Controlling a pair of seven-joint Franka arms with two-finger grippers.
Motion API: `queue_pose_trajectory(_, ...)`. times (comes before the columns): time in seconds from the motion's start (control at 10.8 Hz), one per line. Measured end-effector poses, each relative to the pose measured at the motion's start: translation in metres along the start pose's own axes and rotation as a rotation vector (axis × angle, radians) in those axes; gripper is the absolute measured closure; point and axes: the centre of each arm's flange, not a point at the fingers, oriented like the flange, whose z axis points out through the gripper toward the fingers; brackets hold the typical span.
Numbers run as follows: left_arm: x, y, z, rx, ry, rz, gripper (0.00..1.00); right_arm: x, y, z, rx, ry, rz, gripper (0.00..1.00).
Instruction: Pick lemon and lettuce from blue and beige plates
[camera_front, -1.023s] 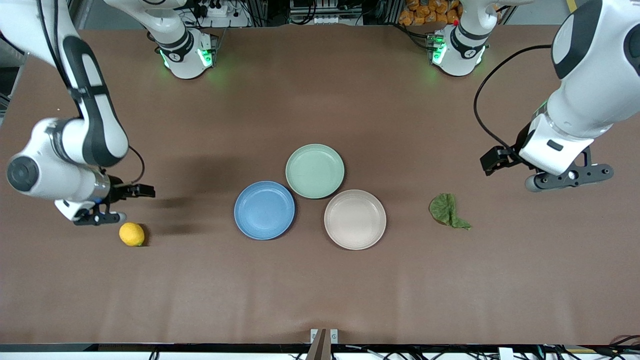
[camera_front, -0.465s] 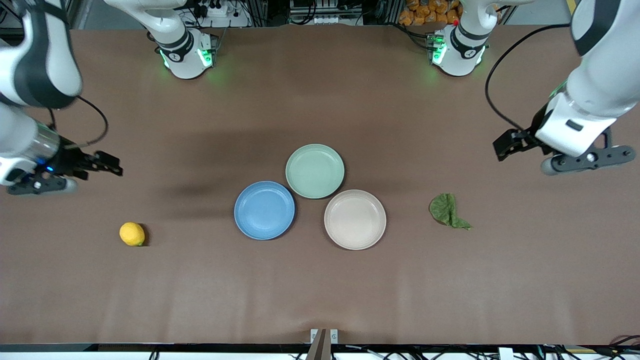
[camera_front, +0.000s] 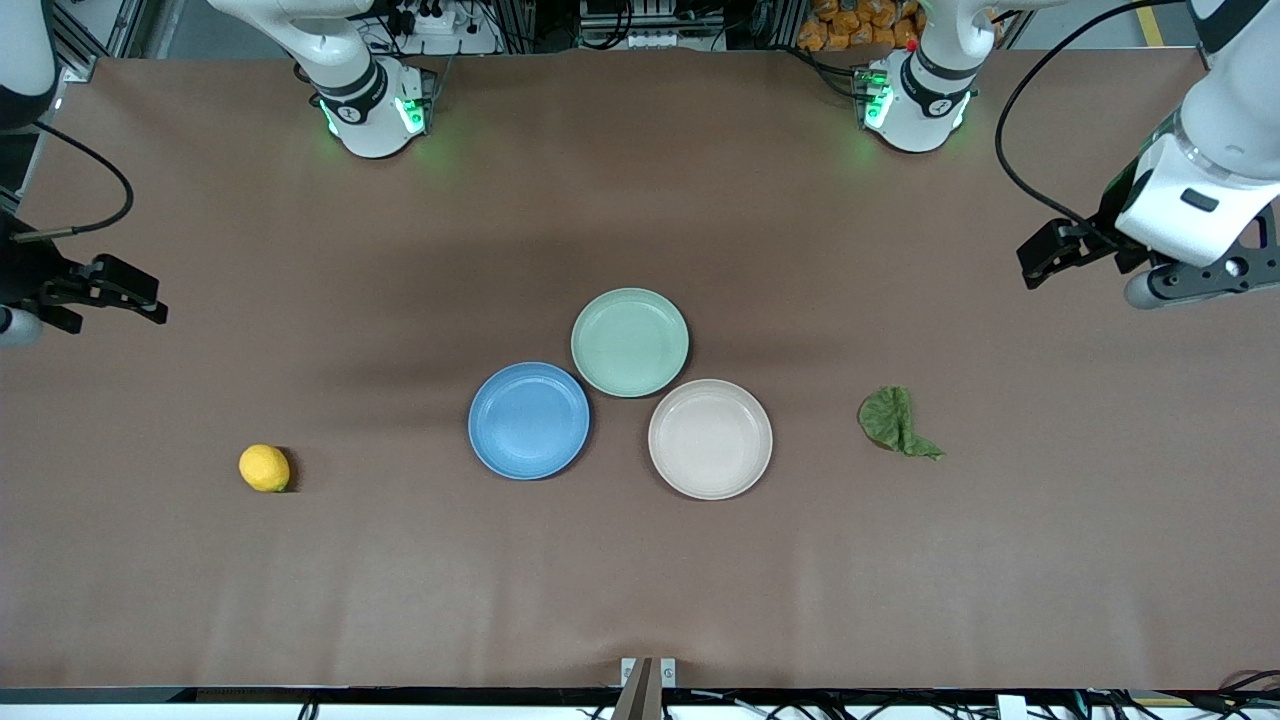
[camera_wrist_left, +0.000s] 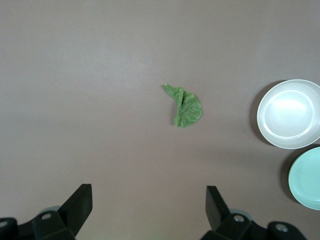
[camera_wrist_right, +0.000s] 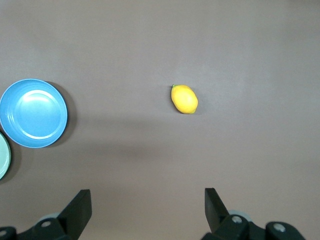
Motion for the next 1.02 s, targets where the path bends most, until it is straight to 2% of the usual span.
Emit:
queue_pose_trajectory(0.47, -0.016, -0.012, 0.005, 0.004, 0.024, -0.016, 0.00, -0.009, -0.005, -0.038, -0.017, -0.028, -0.011, 0.00)
queue_pose_trajectory(1.02, -0.017, -0.020, -0.003, -0.002, 0.046, -0.024, 0.00, -0.010, -0.005, -0.044, -0.022, -0.026, -0.011, 0.00)
